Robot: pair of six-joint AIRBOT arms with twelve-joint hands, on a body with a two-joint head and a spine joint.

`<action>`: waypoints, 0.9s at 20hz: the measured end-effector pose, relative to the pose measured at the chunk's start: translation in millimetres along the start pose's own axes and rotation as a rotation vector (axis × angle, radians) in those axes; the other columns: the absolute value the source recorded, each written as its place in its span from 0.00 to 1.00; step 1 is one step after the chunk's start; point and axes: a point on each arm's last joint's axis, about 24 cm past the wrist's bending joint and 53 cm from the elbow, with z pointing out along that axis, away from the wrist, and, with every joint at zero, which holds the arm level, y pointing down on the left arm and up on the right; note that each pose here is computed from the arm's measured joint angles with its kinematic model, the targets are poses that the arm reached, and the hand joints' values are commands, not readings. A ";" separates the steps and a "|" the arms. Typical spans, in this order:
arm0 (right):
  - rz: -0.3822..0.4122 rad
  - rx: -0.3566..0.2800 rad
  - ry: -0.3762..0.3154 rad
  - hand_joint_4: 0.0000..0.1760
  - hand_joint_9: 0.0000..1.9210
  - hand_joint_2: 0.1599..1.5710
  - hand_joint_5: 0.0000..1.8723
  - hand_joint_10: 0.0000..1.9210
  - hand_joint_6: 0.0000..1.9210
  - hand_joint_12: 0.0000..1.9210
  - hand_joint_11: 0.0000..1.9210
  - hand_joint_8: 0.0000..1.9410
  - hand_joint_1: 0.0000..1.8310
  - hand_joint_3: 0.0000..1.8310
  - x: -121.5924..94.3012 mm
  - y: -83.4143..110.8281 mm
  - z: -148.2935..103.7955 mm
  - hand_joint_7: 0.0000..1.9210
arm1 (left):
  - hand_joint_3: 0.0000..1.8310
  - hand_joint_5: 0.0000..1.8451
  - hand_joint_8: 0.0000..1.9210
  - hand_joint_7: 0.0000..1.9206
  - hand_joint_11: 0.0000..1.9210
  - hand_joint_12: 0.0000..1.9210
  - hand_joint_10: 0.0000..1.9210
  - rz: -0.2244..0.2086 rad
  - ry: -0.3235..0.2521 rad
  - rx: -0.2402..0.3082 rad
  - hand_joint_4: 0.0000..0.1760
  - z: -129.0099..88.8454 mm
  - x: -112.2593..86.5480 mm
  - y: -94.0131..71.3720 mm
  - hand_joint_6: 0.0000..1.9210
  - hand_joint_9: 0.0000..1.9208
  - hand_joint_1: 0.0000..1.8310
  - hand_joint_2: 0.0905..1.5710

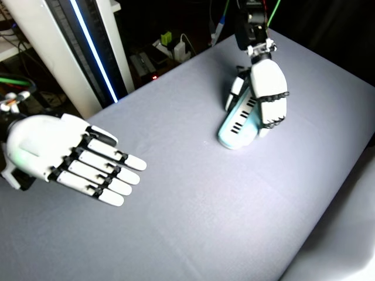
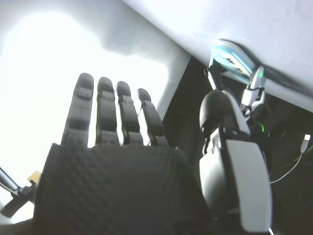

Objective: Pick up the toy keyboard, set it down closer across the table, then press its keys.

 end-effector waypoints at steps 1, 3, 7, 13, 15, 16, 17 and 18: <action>-0.001 0.001 -0.001 0.16 0.00 0.82 0.00 0.00 0.00 0.00 0.00 0.00 0.14 0.00 -0.4 -0.5 0.1 0.00 | 0.00 0.30 0.84 0.30 0.23 1.00 0.86 0.009 -0.014 0.047 0.14 1.2 -4.6 -14.2 0.86 0.20 0.59 0.85; -0.001 -0.001 -0.001 0.11 0.00 0.82 0.00 0.00 0.00 0.00 0.00 0.00 0.15 0.00 -0.5 0.1 0.1 0.00 | 0.00 0.31 0.82 0.31 0.20 0.98 0.86 0.017 -0.026 0.122 0.15 6.6 -8.9 -39.4 0.84 0.19 0.59 0.84; 0.000 -0.010 -0.008 0.23 0.00 0.83 0.00 0.00 0.00 0.00 0.00 0.00 0.09 0.00 -1.8 2.4 -0.1 0.00 | 0.00 0.20 0.79 0.19 0.31 1.00 0.91 0.033 0.023 0.240 0.00 32.7 12.8 -90.6 0.75 0.24 0.72 0.67; 0.022 -0.061 -0.043 0.37 0.00 0.84 0.00 0.00 0.00 0.00 0.00 0.00 0.00 0.00 -10.1 14.9 -0.8 0.00 | 0.00 0.24 0.64 0.21 0.26 0.90 0.74 0.055 0.101 0.323 0.00 78.3 43.7 -149.8 0.52 0.23 0.68 0.69; 0.022 -0.074 -0.045 0.47 0.00 0.84 0.00 0.00 0.00 0.00 0.00 0.00 0.00 0.00 -10.6 18.1 -0.9 0.00 | 0.00 0.26 0.45 0.26 0.22 0.86 0.62 0.044 0.124 0.327 0.00 91.0 56.2 -161.5 0.36 0.23 0.67 0.70; 0.024 -0.076 -0.047 0.47 0.00 0.84 0.00 0.00 0.00 0.00 0.00 0.00 0.00 0.00 -11.2 18.5 -0.8 0.00 | 0.00 0.26 0.45 0.26 0.22 0.86 0.62 0.047 0.135 0.325 0.00 96.0 61.7 -165.2 0.36 0.23 0.67 0.70; 0.025 -0.080 -0.051 0.52 0.00 0.84 0.00 0.00 0.00 0.00 0.00 0.00 0.00 0.00 -12.1 19.7 -0.4 0.00 | 0.00 0.27 0.68 0.35 0.23 0.89 0.67 0.049 0.149 0.319 0.00 101.1 68.2 -168.2 0.41 0.23 0.70 0.76; 0.026 -0.083 -0.054 0.47 0.00 0.84 0.00 0.00 0.00 0.00 0.00 0.00 0.00 0.00 -13.4 20.7 -0.2 0.00 | 0.00 0.23 0.46 0.24 0.16 0.83 0.58 0.051 0.166 0.312 0.00 106.3 76.6 -171.2 0.45 0.21 0.65 0.71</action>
